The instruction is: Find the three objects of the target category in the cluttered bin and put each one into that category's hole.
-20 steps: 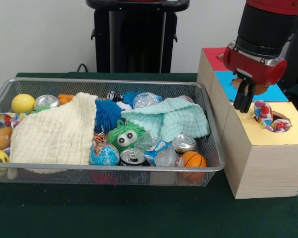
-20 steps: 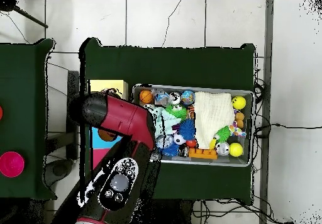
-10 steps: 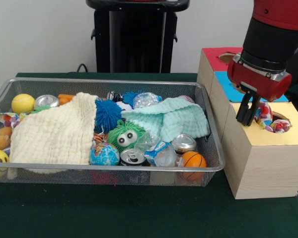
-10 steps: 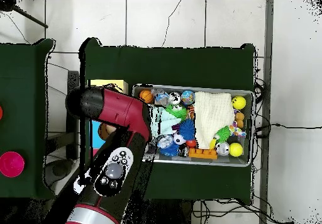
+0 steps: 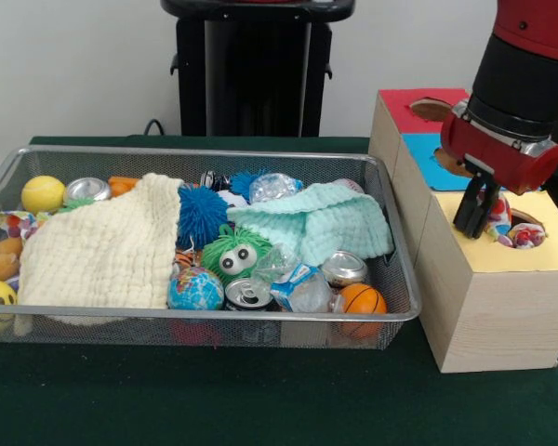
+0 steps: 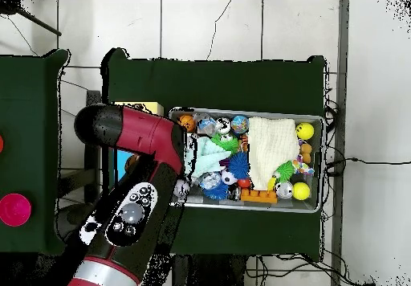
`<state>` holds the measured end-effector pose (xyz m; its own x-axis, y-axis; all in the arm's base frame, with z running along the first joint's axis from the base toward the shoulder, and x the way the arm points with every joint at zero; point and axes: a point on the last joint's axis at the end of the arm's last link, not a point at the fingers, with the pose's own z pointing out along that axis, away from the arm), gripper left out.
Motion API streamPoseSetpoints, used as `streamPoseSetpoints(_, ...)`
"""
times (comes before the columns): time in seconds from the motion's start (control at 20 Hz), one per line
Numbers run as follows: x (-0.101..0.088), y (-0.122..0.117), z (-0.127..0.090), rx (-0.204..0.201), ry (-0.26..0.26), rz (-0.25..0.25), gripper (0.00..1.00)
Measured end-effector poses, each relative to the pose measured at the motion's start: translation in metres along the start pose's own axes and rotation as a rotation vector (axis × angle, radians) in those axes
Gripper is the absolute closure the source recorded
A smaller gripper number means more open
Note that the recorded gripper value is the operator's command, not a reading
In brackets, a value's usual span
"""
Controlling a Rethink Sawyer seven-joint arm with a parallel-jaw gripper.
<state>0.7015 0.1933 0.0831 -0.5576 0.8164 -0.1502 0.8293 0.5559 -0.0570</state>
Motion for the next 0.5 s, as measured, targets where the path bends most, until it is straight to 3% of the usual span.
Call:
streamPoseSetpoints(0.3,0.0047,0.0045,-0.0031,0.007,0.003,0.073,1.0)
streamPoseSetpoints(0.5,0.0041,0.0061,-0.0099,0.0,0.004,0.082,1.0)
